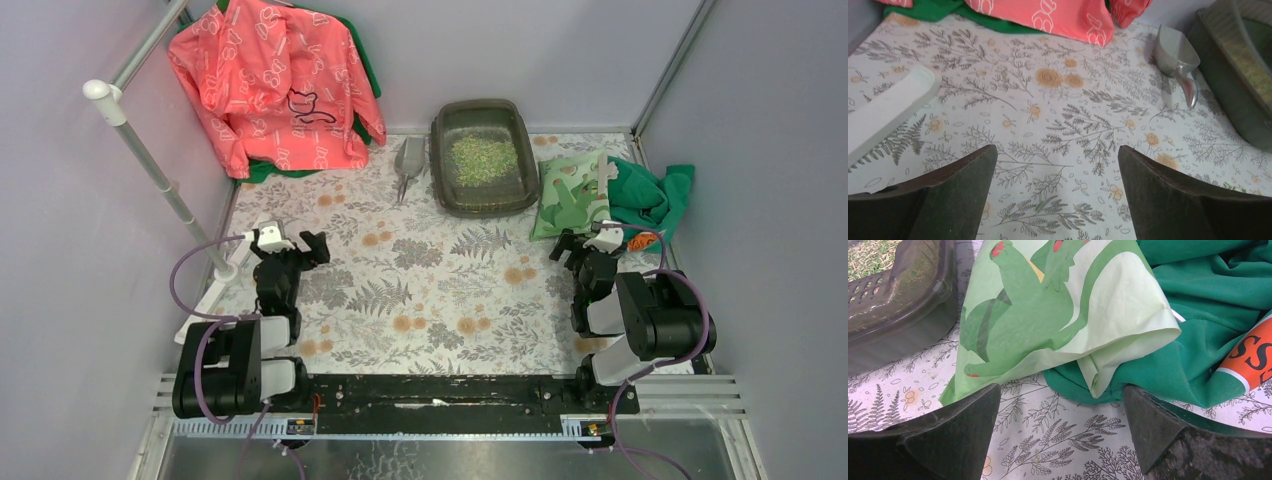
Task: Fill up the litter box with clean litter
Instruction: Reset both arms
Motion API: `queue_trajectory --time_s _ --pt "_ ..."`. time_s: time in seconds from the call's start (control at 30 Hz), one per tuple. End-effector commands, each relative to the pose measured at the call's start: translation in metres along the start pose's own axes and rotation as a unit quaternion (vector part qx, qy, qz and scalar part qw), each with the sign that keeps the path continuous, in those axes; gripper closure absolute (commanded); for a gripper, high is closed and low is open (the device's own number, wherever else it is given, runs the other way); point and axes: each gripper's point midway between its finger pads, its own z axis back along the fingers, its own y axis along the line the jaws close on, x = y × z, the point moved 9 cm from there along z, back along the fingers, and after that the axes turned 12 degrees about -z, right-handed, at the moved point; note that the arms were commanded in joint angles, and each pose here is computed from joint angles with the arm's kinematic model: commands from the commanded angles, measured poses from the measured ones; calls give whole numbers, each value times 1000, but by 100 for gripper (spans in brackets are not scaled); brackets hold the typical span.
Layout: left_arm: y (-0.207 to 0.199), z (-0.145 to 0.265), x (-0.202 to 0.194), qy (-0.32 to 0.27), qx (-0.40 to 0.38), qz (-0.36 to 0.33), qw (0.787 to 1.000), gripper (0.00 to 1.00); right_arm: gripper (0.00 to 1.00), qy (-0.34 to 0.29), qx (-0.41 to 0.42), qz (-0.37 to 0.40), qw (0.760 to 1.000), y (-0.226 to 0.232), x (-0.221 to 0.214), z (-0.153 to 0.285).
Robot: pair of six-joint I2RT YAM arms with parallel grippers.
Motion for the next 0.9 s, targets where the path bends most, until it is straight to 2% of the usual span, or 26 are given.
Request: queue_trajectory --time_s 0.0,0.07,0.23,0.3,0.37,0.87 --pt "6 -9 20 -60 20 -27 998 1 0 -31 8 4 999 7 14 -8" --pt "10 -16 18 -59 35 -30 997 1 0 -33 6 3 999 7 14 -8" --pt "-2 -29 6 -44 -31 -66 996 1 0 -24 -2 4 1000 8 14 -12" --pt "-2 -32 5 -49 -25 -61 997 1 0 -17 -3 6 1000 9 14 -15" --pt "-4 -38 0 -20 -18 -65 998 1 0 -6 0 11 1000 10 13 -18" --pt "-5 -39 1 -22 -15 -69 997 1 0 5 3 17 1000 12 13 -22"
